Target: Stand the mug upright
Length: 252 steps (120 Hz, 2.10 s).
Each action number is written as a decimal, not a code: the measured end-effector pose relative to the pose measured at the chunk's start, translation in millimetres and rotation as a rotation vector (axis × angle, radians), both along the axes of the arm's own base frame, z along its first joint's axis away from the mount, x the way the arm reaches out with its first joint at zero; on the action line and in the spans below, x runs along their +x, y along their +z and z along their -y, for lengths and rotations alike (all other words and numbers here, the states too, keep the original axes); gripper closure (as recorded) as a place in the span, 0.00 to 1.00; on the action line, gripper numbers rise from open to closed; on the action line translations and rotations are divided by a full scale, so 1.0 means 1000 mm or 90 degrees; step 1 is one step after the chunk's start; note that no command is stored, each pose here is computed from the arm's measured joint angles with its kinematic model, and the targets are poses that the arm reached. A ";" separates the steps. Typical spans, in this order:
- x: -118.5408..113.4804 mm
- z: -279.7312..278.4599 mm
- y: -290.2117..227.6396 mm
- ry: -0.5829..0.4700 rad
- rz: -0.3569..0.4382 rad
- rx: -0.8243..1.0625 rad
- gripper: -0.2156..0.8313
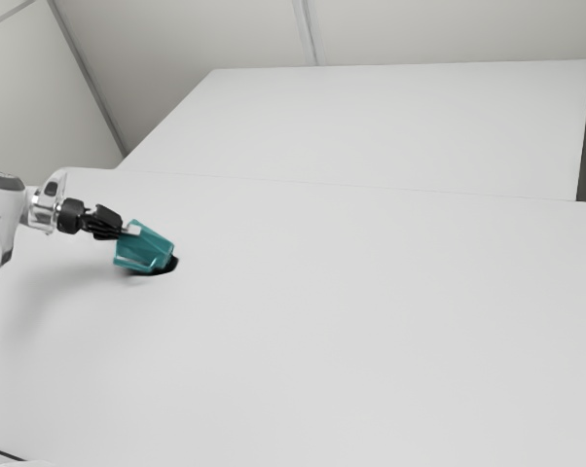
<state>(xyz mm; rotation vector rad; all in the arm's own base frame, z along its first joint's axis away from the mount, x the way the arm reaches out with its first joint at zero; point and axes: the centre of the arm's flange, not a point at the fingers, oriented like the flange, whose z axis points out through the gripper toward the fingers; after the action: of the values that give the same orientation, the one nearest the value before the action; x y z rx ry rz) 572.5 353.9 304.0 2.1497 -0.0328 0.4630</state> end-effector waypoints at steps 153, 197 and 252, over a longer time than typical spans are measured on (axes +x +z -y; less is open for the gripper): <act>-0.028 0.273 0.137 -0.261 -0.121 0.562 0.95; -0.056 0.307 0.108 -0.217 -0.166 0.607 0.95; -0.058 0.325 0.080 -0.147 -0.168 0.695 0.95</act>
<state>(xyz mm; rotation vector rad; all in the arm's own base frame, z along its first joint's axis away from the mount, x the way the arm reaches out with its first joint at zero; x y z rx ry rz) 514.7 29.4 383.9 3.1988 -0.4740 -0.0255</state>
